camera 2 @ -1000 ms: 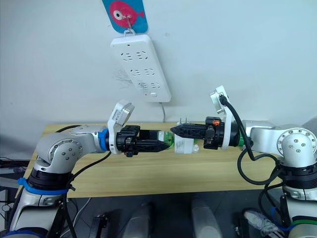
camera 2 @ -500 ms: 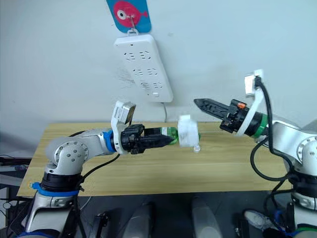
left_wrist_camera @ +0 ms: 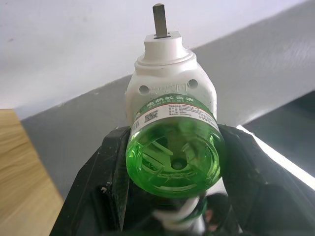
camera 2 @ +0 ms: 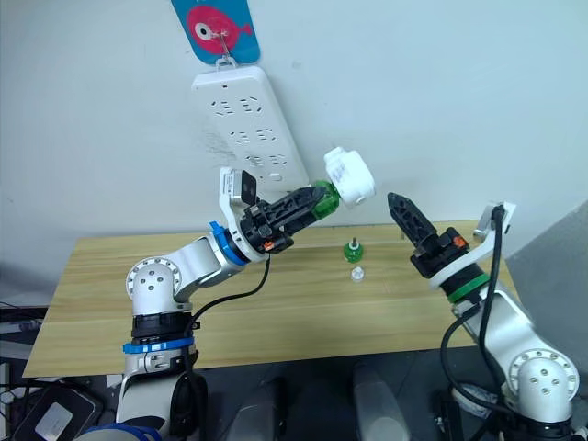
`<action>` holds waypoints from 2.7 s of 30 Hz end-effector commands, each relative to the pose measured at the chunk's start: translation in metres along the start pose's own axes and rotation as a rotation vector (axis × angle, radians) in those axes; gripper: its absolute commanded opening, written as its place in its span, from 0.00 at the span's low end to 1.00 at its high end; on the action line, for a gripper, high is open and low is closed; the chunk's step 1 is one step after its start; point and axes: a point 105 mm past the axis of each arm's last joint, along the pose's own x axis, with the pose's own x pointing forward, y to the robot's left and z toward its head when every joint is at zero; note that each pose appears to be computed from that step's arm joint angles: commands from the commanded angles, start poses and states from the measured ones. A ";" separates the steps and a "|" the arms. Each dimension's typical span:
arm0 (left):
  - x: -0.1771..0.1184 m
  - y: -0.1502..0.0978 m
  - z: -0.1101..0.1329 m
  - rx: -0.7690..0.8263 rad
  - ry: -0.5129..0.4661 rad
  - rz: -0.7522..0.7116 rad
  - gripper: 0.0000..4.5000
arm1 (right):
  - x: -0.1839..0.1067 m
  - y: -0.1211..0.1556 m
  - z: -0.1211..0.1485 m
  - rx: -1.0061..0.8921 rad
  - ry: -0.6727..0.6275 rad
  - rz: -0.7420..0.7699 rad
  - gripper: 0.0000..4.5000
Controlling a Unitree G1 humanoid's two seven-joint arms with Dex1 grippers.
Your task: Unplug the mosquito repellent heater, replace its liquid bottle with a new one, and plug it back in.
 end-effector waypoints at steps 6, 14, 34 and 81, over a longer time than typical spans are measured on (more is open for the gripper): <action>0.007 -0.018 0.005 -0.084 -0.040 -0.066 0.51 | 0.016 0.042 -0.005 0.073 -0.045 0.184 1.00; 0.007 -0.022 -0.001 -0.129 -0.036 -0.076 0.51 | 0.032 0.057 -0.007 0.116 -0.027 0.274 1.00; 0.001 -0.022 -0.012 -0.099 0.040 -0.057 0.51 | 0.045 0.063 -0.017 0.106 0.058 0.322 1.00; -0.079 0.018 0.109 1.074 -0.005 0.510 1.00 | 0.013 0.078 -0.038 -0.577 0.333 0.427 0.69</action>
